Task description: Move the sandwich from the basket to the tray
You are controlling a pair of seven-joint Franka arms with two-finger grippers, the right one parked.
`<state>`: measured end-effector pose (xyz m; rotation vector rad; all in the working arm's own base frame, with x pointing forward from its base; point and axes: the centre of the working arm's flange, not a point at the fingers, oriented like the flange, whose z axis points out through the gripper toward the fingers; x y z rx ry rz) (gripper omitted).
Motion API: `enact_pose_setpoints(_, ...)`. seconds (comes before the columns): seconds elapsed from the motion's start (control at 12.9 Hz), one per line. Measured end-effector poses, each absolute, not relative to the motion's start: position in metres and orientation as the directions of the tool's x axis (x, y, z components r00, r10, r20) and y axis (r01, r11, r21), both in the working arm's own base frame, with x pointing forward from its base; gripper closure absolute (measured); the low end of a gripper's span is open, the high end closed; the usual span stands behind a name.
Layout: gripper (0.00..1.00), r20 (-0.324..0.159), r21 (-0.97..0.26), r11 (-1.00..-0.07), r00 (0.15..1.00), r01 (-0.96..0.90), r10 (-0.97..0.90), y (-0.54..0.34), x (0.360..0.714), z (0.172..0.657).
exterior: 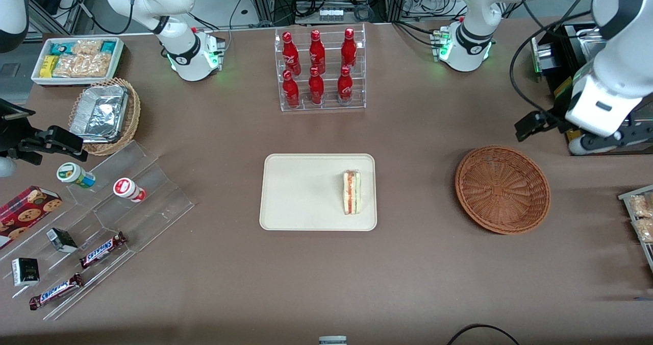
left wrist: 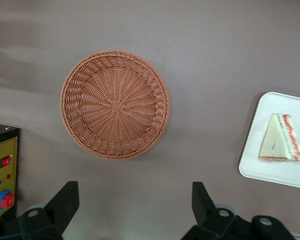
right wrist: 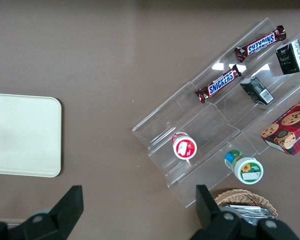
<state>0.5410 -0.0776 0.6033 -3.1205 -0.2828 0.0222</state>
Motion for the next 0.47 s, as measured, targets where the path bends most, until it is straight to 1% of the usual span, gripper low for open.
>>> enact_pose_setpoints(0.16,0.00,0.006,-0.006,-0.988,0.988,0.157,0.157,-0.090,0.537,0.614)
enact_pose_setpoints(0.47,0.00,0.000,-0.010,-0.998,0.998,0.060,0.060,-0.097,0.535,0.615)
